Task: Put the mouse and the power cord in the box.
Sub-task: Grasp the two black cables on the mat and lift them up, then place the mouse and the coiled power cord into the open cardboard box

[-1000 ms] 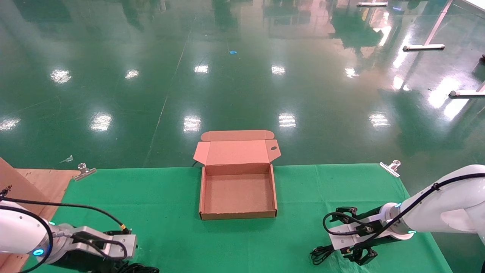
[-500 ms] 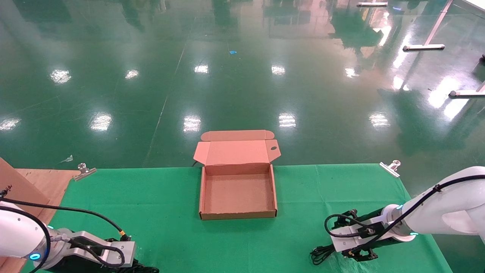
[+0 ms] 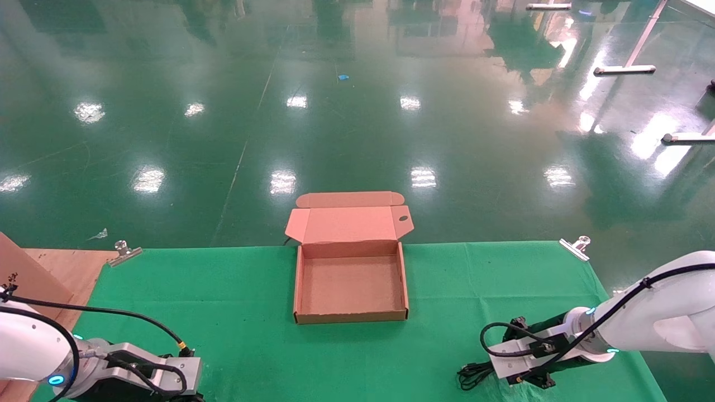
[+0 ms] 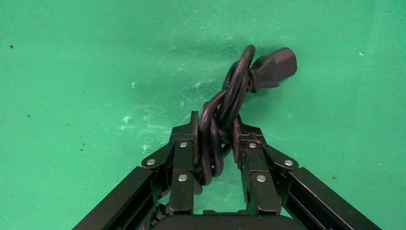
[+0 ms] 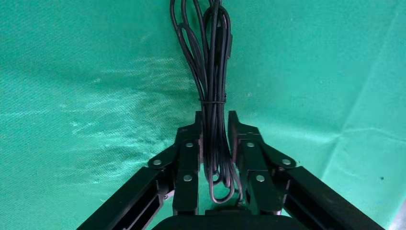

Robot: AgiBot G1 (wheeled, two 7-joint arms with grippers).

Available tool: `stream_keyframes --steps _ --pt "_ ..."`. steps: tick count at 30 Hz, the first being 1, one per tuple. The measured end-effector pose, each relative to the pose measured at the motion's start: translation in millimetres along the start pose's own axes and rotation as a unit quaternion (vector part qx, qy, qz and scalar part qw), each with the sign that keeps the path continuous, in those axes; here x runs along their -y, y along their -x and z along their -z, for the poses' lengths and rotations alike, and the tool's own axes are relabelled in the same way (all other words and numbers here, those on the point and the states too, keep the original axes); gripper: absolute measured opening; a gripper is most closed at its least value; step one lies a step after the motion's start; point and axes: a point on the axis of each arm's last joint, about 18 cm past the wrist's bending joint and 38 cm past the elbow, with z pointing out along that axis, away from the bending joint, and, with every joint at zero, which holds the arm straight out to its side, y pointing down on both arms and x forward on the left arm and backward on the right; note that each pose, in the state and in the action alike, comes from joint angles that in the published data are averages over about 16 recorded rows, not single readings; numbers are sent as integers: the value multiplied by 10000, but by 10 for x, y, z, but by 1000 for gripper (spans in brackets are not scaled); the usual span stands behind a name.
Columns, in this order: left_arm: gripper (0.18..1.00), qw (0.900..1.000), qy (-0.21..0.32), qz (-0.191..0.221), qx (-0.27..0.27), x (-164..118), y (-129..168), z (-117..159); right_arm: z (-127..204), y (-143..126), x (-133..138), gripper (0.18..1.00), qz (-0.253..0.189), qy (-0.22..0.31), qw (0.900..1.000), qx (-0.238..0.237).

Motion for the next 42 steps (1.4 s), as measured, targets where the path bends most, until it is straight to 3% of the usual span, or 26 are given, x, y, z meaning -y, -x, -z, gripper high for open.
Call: stream_keyframes --steps 7,12,22,34,42 --pt "321 10000 -58 19 34 13 35 67 95 -67 -1 281 -38 -98 9999 -59" --pt "309 9998 -191 11 42 62 85 191 254 -170 18 240 -68 -280 9995 -118" --pt "305 9974 -642 -229 227 368 359 663 916 -499 181 216 -1 -1099 9936 -270" --pt "304 9822 -1340 -923 942 1208 925 1562 1921 -1000 485 215 292 -1966 9768 -797" --pt "304 9630 -1771 -1476 1396 1932 1182 2070 2238 -1300 715 215 443 -2077 9710 -1100"
